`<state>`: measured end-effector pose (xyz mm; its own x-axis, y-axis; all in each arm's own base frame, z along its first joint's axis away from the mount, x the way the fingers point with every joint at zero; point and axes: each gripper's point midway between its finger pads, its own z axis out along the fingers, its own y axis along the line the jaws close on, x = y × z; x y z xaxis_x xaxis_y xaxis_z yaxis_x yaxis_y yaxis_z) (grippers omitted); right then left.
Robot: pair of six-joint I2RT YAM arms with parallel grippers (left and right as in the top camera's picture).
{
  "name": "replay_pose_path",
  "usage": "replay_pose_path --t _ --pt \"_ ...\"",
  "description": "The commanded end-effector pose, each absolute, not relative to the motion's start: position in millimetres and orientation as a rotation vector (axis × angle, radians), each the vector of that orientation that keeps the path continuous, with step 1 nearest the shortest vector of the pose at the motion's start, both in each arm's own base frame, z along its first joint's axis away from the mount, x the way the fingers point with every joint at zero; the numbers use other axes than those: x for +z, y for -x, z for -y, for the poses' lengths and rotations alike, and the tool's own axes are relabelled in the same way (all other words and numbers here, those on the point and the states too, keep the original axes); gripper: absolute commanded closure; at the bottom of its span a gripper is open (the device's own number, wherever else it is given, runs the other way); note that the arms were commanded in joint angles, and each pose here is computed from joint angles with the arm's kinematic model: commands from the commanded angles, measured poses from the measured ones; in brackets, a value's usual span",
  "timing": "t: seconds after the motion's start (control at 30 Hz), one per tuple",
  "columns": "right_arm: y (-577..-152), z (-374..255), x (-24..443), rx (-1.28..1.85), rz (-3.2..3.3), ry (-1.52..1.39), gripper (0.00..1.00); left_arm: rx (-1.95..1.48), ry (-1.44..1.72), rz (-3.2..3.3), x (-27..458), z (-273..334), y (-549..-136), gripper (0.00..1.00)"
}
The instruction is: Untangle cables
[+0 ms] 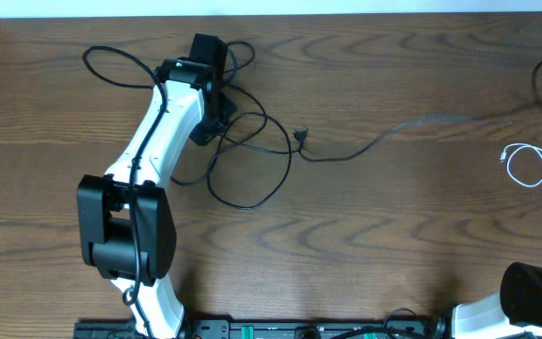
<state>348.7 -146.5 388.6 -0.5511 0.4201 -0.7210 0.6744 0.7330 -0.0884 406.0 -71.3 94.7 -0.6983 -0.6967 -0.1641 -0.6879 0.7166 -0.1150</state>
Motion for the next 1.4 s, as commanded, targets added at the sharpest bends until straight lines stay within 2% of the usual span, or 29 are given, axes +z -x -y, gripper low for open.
replay_pose_path --t 0.0,0.1,0.33,0.43,0.53,0.57,0.67,0.83,1.37 --pt "-368.3 158.6 410.6 -0.503 -2.098 -0.808 0.99 -0.070 0.936 -2.795 96.2 73.5 -405.7 0.93" --pt "-376.0 171.3 429.4 -0.522 -1.984 -0.839 0.99 -0.017 0.920 -2.776 101.9 62.3 -405.5 0.92" --pt "-358.3 207.6 441.6 -0.537 -1.771 -1.107 0.99 0.123 1.083 -2.632 130.2 13.5 -398.1 0.92" --pt "-383.2 179.3 430.6 -0.322 -1.908 -0.956 0.99 -0.037 1.073 -2.661 138.4 28.3 -398.1 0.92" --pt "-410.4 107.6 416.5 0.062 -2.122 -0.578 0.99 -0.280 0.953 -2.767 141.2 68.9 -394.5 0.93" --pt "-408.9 83.7 410.1 0.179 -2.182 -0.483 0.99 -0.337 0.909 -2.796 141.8 80.0 -392.4 0.93" --pt "-384.7 47.8 374.1 0.309 -2.389 -0.437 0.99 -0.461 0.674 -2.889 144.0 119.1 -381.8 0.93" --pt "-353.9 50.4 319.9 0.100 -2.668 -0.457 0.99 -0.445 0.517 -2.942 142.6 139.3 -369.7 0.93" --pt "-289.8 74.8 153.7 -0.218 -3.151 -0.705 0.99 -0.352 0.522 -2.970 138.8 132.0 -361.5 0.93"
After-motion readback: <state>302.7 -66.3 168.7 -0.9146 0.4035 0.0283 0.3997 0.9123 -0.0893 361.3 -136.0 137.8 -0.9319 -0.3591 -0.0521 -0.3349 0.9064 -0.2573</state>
